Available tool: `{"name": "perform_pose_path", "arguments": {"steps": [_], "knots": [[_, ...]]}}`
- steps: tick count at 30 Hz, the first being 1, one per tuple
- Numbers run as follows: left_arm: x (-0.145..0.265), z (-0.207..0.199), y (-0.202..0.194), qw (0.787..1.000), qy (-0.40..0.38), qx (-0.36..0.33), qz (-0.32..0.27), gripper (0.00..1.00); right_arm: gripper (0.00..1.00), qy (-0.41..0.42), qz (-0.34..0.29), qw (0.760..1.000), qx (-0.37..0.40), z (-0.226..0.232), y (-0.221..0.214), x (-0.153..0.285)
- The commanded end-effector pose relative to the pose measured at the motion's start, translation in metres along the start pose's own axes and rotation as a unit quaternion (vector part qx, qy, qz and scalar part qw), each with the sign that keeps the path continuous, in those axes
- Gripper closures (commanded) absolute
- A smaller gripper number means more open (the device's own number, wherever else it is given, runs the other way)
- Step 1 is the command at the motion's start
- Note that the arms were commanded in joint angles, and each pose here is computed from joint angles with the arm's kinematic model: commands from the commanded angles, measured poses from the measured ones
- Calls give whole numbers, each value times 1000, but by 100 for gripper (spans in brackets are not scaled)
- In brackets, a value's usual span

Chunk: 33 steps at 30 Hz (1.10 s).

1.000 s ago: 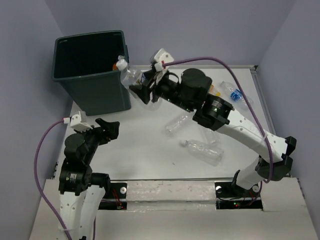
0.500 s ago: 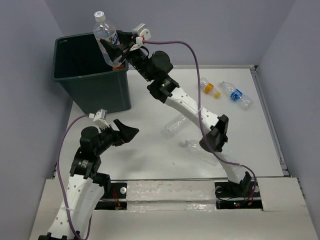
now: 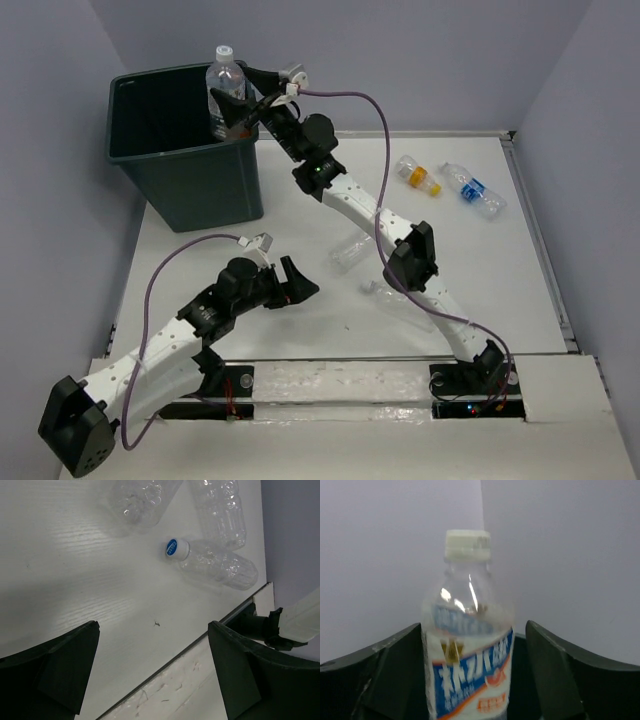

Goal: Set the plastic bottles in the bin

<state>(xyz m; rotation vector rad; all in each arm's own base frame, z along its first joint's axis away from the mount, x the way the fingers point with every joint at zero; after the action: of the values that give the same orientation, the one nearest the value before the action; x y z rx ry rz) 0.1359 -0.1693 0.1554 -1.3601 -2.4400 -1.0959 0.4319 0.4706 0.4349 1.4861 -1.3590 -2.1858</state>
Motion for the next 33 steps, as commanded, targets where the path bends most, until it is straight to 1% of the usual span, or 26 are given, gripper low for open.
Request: {"name": "perform_pose_path", "arguments": {"steps": [1,3,4,5,7,8,9,10,11,12,13,14,15,16,17,18,19,20,21,23,24,26,27,29,30,33], "knots": [[-17,-18,26,996,15,-25,-78,1,0,36,-31,999,16,18,58,-11],[-25,-21,30,995,29,-42,-89,1,0,40,-16,999,25,20,69,-11],[-34,-26,29,994,37,-52,-87,1,0,45,14,999,27,20,60,-6],[-38,-29,31,993,37,-73,-87,1,0,49,5,998,31,25,88,-8],[-48,-38,34,991,37,-95,-91,1,0,50,17,998,35,28,111,-4],[-58,-39,30,989,44,-116,-82,1,1,39,54,997,31,24,92,9],[-62,-48,34,988,35,-128,-85,1,2,41,21,998,33,33,147,14],[-72,-51,30,986,35,-141,-80,1,4,26,72,997,28,28,121,36],[-77,-55,30,985,33,-151,-79,1,5,14,80,996,29,23,132,48],[-81,-64,35,981,24,-172,-85,1,7,8,55,998,33,30,185,63],[-90,-65,32,979,30,-185,-84,1,8,-17,65,997,35,27,193,80],[-96,-69,31,976,31,-198,-81,1,10,-47,131,990,34,15,159,116],[-100,-72,31,973,33,-211,-81,1,10,-71,135,988,34,13,167,135],[-110,-77,34,968,38,-234,-81,1,11,-106,126,986,35,9,203,161],[-115,-80,34,965,37,-246,-79,1,11,-136,177,974,26,-2,176,198],[-120,-89,40,960,31,-266,-84,1,11,-153,207,966,20,-2,171,222],[-130,-87,37,957,37,-280,-73,1,12,-183,191,964,21,-6,194,244],[-135,-88,38,953,38,-291,-70,1,12,-202,207,957,18,-7,190,263],[-140,-97,46,950,39,-299,-82,1,12,-232,260,937,19,-15,165,298],[-153,-89,45,938,65,-334,-68,1,12,-288,259,922,13,-21,178,331],[-158,-100,54,934,65,-344,-78,1,12,-309,282,908,13,-25,166,354],[-175,-89,49,917,86,-386,-51,1,12,-367,276,888,25,-38,173,376],[-182,-100,57,914,83,-394,-58,1,12,-384,281,879,23,-40,176,388],[-201,-86,49,901,107,-421,-22,1,13,-396,303,867,15,-40,178,401],[-207,-94,54,899,106,-423,-25,1,13,-398,307,864,12,-39,179,405],[-230,-78,50,894,128,-429,-2,1,13,-425,316,848,8,-39,176,426]]}}
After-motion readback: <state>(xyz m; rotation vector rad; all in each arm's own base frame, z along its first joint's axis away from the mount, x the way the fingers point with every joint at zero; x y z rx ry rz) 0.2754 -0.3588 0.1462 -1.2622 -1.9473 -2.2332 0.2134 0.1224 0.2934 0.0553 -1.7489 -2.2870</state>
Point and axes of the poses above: each gripper's point midway between its finger pads, its own x axis back along the fingers, its own z axis along the line the jaws close on, y = z × x, the point moved 7 cm from there along x, back along the fingers, and after that the axes turned 1 degree about -x, right-handed, at the moved point
